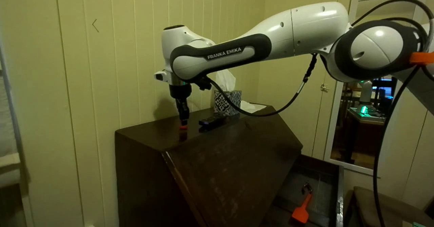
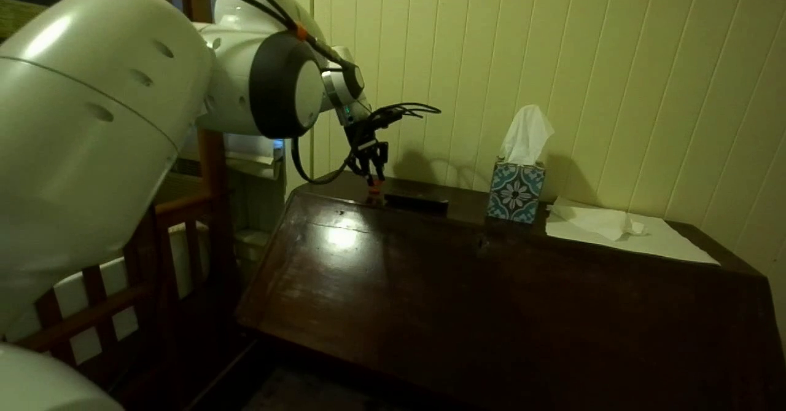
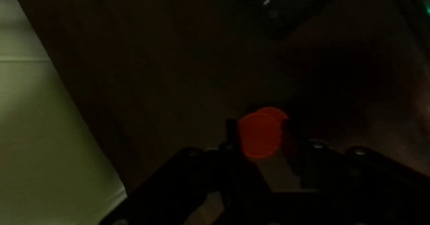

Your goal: Pick a red token up from the drawer and place it on top of the cabinet

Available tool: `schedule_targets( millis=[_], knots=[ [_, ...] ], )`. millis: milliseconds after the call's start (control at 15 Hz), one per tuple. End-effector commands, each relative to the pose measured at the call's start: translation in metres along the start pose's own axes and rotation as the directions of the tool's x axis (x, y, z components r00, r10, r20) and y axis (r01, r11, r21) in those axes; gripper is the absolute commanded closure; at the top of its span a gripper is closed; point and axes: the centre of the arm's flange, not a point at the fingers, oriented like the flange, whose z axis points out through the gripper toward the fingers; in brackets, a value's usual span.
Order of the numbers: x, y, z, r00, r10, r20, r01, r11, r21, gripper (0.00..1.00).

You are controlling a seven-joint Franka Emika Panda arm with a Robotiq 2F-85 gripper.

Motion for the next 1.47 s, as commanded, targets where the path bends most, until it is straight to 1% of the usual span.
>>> schedule_targets(
  millis=[0, 67, 267, 333, 400, 467, 600, 733, 800, 867, 933, 1000, 1200, 1267, 1400],
  knots=[
    [0.029, 0.042, -0.001, 0.998, -0.043, 0.053, 0.044, 0.999, -0.02, 0.4],
    [0.029, 0.043, -0.001, 0.998, -0.051, 0.046, 0.052, 0.999, -0.007, 0.38],
    [0.032, 0.045, -0.007, 0.998, -0.047, 0.039, 0.047, 0.999, 0.018, 0.19],
    [0.032, 0.044, -0.015, 0.999, -0.04, 0.036, 0.039, 0.999, 0.027, 0.11],
    [0.032, 0.043, -0.023, 0.999, -0.022, 0.041, 0.021, 0.999, 0.031, 0.05],
    [0.03, 0.041, -0.034, 0.999, -0.028, 0.029, 0.027, 0.999, 0.043, 0.0],
    [0.024, 0.036, -0.056, 0.999, -0.008, 0.048, 0.005, 0.999, 0.052, 0.0],
    [0.012, 0.027, -0.081, 0.994, 0.041, 0.101, -0.047, 0.997, 0.061, 0.0],
    [0.002, 0.02, -0.096, 0.984, 0.093, 0.153, -0.105, 0.992, 0.071, 0.0],
    [-0.008, 0.014, -0.108, 0.974, 0.139, 0.18, -0.155, 0.985, 0.078, 0.0],
    [-0.027, 0.004, -0.123, 0.958, 0.199, 0.205, -0.217, 0.974, 0.067, 0.0],
    [-0.041, -0.005, -0.136, 0.945, 0.246, 0.215, -0.27, 0.959, 0.087, 0.0],
    [-0.096, -0.037, -0.171, 0.899, 0.392, 0.195, -0.419, 0.9, 0.123, 0.0],
    [-0.113, -0.047, -0.18, 0.887, 0.43, 0.169, -0.453, 0.881, 0.138, 0.0],
    [-0.129, -0.056, -0.194, 0.874, 0.48, 0.076, -0.485, 0.859, 0.163, 0.0]
  ],
)
